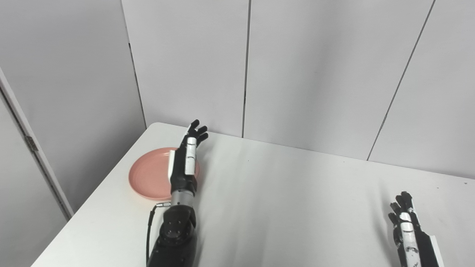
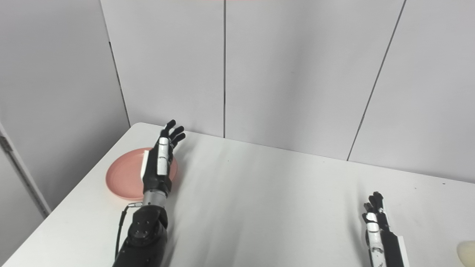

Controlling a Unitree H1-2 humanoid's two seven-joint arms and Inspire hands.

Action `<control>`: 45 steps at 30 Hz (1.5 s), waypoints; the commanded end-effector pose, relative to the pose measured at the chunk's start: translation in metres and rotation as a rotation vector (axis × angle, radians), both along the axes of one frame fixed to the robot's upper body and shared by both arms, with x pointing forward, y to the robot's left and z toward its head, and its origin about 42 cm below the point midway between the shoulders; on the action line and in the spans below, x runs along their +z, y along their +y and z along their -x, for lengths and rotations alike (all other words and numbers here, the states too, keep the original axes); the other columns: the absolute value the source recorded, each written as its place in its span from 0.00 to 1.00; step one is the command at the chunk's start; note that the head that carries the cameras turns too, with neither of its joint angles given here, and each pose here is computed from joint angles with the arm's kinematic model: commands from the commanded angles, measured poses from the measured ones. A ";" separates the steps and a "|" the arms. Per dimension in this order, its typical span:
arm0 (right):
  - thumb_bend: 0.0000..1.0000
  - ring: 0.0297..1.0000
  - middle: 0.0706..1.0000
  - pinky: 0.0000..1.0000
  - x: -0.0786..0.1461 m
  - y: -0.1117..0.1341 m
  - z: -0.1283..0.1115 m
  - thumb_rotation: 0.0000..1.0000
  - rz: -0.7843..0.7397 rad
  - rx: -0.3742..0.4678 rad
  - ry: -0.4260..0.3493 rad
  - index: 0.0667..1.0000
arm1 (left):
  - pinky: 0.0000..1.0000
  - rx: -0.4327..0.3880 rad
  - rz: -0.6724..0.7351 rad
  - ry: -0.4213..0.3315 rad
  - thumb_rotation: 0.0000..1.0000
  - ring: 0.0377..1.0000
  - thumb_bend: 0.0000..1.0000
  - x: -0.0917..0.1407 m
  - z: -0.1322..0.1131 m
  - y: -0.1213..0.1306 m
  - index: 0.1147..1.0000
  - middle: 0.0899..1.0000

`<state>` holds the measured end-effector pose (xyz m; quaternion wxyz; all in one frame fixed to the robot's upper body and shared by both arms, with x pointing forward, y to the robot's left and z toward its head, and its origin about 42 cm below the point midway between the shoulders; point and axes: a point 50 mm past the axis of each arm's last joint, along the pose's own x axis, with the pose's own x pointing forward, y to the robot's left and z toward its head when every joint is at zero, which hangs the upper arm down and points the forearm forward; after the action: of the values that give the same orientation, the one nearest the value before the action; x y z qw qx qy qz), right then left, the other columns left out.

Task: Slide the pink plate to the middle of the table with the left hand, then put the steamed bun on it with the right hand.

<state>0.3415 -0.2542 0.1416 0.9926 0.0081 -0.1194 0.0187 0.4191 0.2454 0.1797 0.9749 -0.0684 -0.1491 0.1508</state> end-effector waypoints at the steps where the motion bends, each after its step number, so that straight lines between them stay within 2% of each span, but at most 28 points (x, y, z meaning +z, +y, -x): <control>1: 0.49 1.00 1.00 1.00 -0.002 0.000 0.007 0.90 -0.010 0.010 -0.004 1.00 | 0.90 0.034 -0.009 -0.091 1.00 0.79 0.76 0.035 -0.010 0.017 0.78 0.78; 10: 0.43 1.00 1.00 1.00 -0.003 -0.003 0.008 0.91 0.002 0.007 -0.025 1.00 | 0.85 0.146 0.020 -0.089 1.00 0.75 0.76 0.048 -0.007 0.063 0.73 0.73; 15: 0.43 1.00 1.00 1.00 -0.001 -0.003 0.010 0.91 0.001 0.016 -0.027 1.00 | 0.84 0.168 0.035 -0.100 1.00 0.74 0.76 0.049 -0.009 0.083 0.71 0.71; 18: 0.41 1.00 1.00 1.00 -0.001 -0.003 0.010 0.91 0.003 0.021 -0.033 1.00 | 0.79 0.192 0.050 -0.113 1.00 0.72 0.76 0.048 -0.011 0.094 0.72 0.71; 21: 0.41 1.00 1.00 1.00 0.000 -0.002 0.010 0.92 0.003 0.019 -0.035 1.00 | 0.80 0.250 0.051 -0.117 1.00 0.71 0.75 0.047 -0.011 0.111 0.71 0.69; 25: 0.41 1.00 1.00 1.00 0.001 -0.003 0.010 0.92 0.009 0.022 -0.036 1.00 | 0.80 0.283 0.018 -0.091 1.00 0.72 0.77 0.043 -0.010 0.132 0.71 0.71; 28: 0.42 1.00 1.00 1.00 0.001 -0.003 0.010 0.91 0.009 0.021 -0.035 1.00 | 0.89 0.294 0.011 -0.058 1.00 0.76 0.80 0.038 -0.010 0.146 0.72 0.72; 31: 0.40 1.00 1.00 1.00 0.002 -0.003 0.010 0.92 0.002 0.018 -0.036 1.00 | 0.91 0.303 0.009 -0.040 1.00 0.76 0.80 0.033 -0.010 0.154 0.72 0.72; 42: 0.39 1.00 1.00 1.00 0.002 -0.002 0.010 0.90 -0.005 0.020 -0.037 1.00 | 0.88 0.333 -0.019 0.045 1.00 0.78 0.78 0.018 -0.010 0.174 0.73 0.74; 45: 0.39 1.00 1.00 1.00 0.003 -0.002 0.010 0.93 0.007 0.024 -0.044 1.00 | 0.86 0.338 -0.015 0.068 1.00 0.79 0.79 0.014 -0.011 0.177 0.75 0.76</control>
<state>0.3349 -0.2555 0.1424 0.9921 0.0047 -0.1219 0.0291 0.4181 0.4108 0.1595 0.9457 -0.0408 -0.0781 0.3129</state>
